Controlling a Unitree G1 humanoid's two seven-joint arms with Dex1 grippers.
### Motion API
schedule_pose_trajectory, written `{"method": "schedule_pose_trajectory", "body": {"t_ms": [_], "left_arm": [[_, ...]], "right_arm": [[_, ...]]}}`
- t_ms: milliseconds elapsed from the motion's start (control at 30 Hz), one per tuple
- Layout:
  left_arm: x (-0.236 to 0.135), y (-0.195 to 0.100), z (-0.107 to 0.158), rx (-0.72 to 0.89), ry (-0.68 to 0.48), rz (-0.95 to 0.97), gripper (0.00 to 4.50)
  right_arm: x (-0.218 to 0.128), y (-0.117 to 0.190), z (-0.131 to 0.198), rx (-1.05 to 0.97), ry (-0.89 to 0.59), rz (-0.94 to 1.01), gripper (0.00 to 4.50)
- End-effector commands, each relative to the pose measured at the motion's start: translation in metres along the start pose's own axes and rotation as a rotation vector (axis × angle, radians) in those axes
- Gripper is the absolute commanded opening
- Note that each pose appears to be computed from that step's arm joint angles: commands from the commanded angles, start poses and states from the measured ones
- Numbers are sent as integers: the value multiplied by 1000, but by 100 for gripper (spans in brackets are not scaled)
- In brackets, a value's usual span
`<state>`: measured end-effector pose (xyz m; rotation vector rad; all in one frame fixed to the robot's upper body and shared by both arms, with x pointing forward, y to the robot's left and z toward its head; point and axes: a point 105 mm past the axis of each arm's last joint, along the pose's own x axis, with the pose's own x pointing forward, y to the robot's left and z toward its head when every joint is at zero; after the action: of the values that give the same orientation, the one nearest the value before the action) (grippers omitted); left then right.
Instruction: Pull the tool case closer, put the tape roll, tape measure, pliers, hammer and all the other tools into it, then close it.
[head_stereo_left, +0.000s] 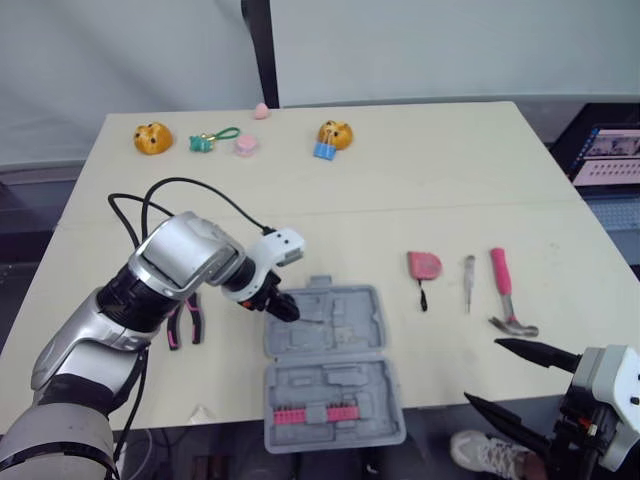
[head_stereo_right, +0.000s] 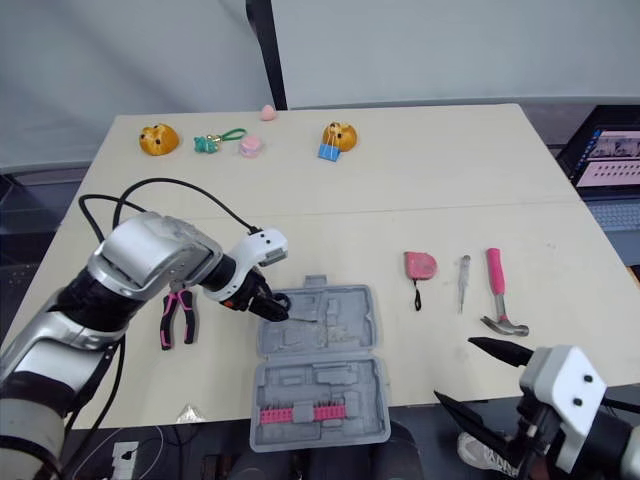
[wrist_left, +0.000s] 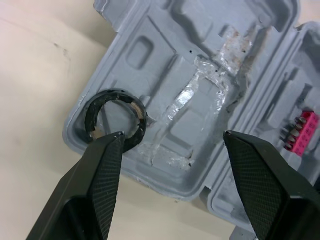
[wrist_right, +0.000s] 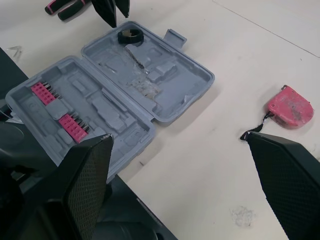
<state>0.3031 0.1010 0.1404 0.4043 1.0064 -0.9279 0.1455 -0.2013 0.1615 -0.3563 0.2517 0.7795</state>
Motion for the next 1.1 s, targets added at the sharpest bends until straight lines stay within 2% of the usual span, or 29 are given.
{"method": "schedule_pose_trajectory", "body": {"t_ms": [33, 67, 100, 267, 333, 367, 467, 567, 600, 833, 933, 1100], "left_arm": [[-17, 4, 10, 12, -91, 23, 211], [-20, 5, 8, 3, -106, 9, 156], [-22, 7, 6, 7, -129, 4, 123], [-31, 19, 1, -33, -272, -52, 123], [-38, 18, -3, 40, -502, -117, 123], [-41, 16, -13, 53, -562, -162, 123], [-47, 15, -31, -25, -675, -278, 207], [-48, 26, -35, 26, -776, -176, 349], [-47, 28, -38, 28, -795, -167, 400], [-31, 41, -59, 145, -779, -99, 400], [-27, 47, -65, 171, -769, -67, 320], [-16, 52, -74, 201, -745, -38, 320]], "right_arm": [[0, 3, 5, -25, -18, 4, 450], [0, 2, 5, -27, -19, 4, 450], [0, 2, 5, -28, -18, 3, 450], [-1, 1, 4, -32, -18, 0, 450], [-1, -1, 4, -34, -19, -4, 450], [-1, -2, 3, -36, -19, -6, 450], [0, -4, 3, -41, -26, -11, 450], [2, -6, 3, -44, -32, -12, 450], [2, -7, 3, -46, -33, -11, 450], [5, -10, 3, -55, -41, -19, 450], [5, -10, 4, -56, -41, -23, 450], [4, -11, 4, -57, -40, -29, 450]]}}
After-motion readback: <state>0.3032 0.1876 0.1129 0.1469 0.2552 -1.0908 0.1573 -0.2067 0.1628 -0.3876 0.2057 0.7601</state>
